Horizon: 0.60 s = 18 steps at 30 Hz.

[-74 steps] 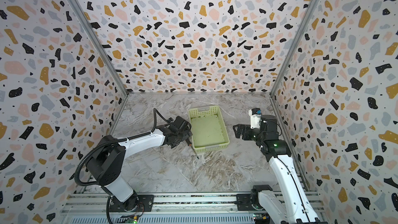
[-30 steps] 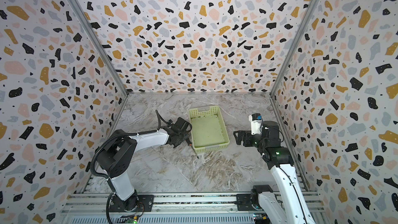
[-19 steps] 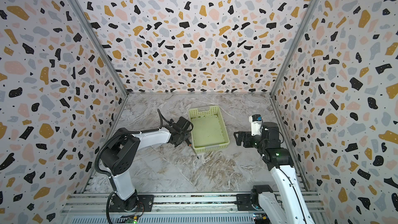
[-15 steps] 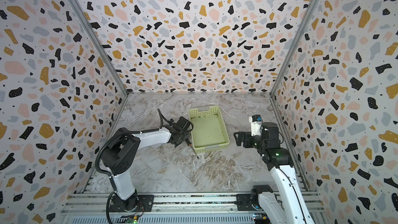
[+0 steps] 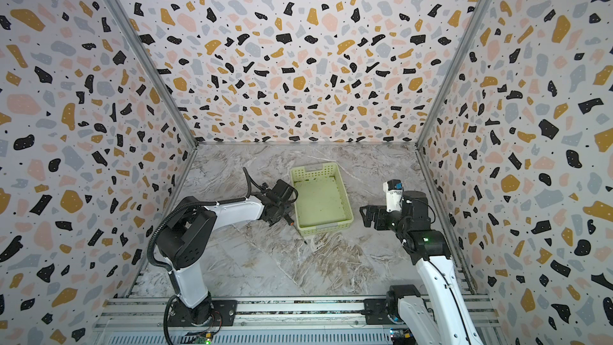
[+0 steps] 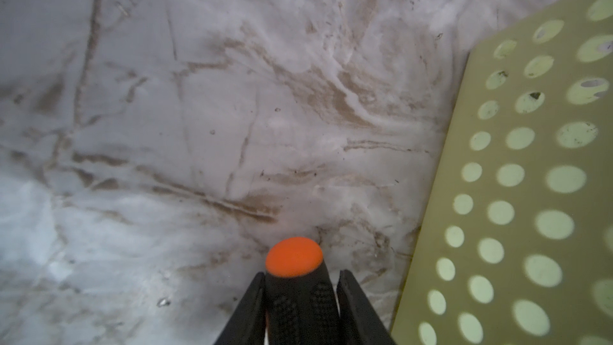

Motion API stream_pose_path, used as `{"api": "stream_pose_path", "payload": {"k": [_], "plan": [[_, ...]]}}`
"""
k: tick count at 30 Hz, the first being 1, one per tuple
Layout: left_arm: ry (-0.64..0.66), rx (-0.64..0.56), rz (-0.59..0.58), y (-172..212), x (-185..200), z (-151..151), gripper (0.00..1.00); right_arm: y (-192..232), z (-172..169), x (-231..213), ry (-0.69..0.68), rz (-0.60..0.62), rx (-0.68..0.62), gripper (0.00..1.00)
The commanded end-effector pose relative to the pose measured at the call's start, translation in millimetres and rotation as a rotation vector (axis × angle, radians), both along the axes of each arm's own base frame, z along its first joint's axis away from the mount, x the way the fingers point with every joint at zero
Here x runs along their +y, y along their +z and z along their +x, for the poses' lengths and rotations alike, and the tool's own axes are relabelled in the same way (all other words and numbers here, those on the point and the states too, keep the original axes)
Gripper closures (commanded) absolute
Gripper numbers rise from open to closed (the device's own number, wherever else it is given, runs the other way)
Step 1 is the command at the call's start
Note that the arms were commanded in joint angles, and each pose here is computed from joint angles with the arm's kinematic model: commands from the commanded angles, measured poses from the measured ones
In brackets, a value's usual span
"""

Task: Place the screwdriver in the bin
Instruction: 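Close the left gripper on the orange-and-black screwdriver handle and lift it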

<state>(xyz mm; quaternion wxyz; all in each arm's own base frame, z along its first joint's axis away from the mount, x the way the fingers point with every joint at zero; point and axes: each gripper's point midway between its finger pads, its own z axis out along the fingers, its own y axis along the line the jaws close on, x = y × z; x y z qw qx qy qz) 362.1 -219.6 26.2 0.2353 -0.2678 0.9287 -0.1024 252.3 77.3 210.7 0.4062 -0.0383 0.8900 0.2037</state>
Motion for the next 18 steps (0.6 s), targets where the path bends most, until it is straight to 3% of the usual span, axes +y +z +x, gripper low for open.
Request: {"api": "stream_pose_path", "payload": {"k": [1, 10, 18], "plan": [[-0.016, 0.003, 0.052, 1.5, 7.1, 0.5, 0.70, 2.8, -2.6, -1.6, -0.010, 0.002, -0.008, 0.00], [-0.002, -0.024, 0.104, 13.5, 23.0, -5.0, 0.75, 0.4, -2.6, -1.4, -0.016, 0.011, 0.001, 0.00], [-0.011, -0.102, 0.059, 49.0, 31.6, -15.5, 0.80, -6.6, 16.7, 14.2, 0.013, 0.117, -0.003, 0.02]]}}
